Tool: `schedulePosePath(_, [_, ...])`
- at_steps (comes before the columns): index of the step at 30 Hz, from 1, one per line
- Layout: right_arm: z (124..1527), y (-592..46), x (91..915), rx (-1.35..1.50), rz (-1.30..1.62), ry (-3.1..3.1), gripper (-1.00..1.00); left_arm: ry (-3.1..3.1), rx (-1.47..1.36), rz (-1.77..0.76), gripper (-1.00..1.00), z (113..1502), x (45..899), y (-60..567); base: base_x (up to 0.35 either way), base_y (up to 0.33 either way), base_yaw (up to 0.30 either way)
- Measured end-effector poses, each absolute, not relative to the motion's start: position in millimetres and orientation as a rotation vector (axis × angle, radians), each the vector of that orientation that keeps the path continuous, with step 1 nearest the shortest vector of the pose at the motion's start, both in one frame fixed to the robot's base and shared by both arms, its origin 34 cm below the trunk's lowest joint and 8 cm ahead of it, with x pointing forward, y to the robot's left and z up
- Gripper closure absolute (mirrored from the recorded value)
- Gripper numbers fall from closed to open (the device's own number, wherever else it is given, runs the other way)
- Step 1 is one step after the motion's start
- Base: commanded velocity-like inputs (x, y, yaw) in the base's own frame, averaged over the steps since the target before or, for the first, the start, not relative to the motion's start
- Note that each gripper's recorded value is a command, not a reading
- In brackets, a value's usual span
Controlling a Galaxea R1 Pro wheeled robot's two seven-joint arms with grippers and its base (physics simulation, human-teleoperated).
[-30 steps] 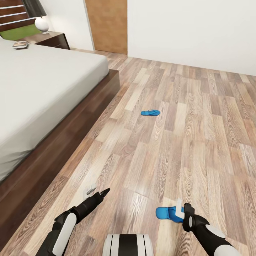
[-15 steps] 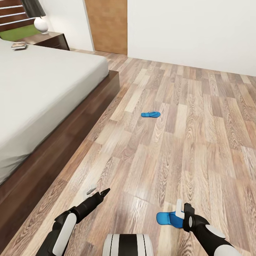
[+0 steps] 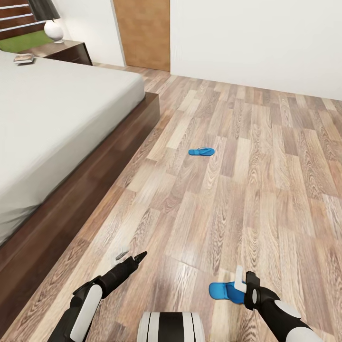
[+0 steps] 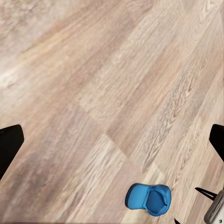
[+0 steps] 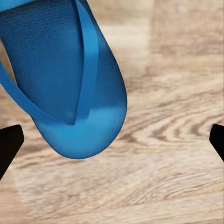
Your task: In the bedroom, move the book from the bed onto either nightstand, and place the two sandals side by side next to the bed.
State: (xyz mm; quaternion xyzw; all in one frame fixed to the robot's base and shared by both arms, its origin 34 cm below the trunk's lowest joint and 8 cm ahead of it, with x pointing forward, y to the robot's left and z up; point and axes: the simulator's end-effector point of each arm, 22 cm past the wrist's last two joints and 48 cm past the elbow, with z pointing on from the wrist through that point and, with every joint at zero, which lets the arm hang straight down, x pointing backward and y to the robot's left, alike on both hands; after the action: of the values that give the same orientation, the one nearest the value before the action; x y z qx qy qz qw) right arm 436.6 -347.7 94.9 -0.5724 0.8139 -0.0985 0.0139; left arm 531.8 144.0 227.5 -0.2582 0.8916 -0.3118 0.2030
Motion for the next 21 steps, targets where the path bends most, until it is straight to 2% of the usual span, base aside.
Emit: schedulePosePath(21, [72.9,-348.9,412.5,-1.817,-0.261,2.575,-1.0,2.542,-0.759,-0.861,-1.0,199.0,514.2,144.0,0.0,0.0,0.0])
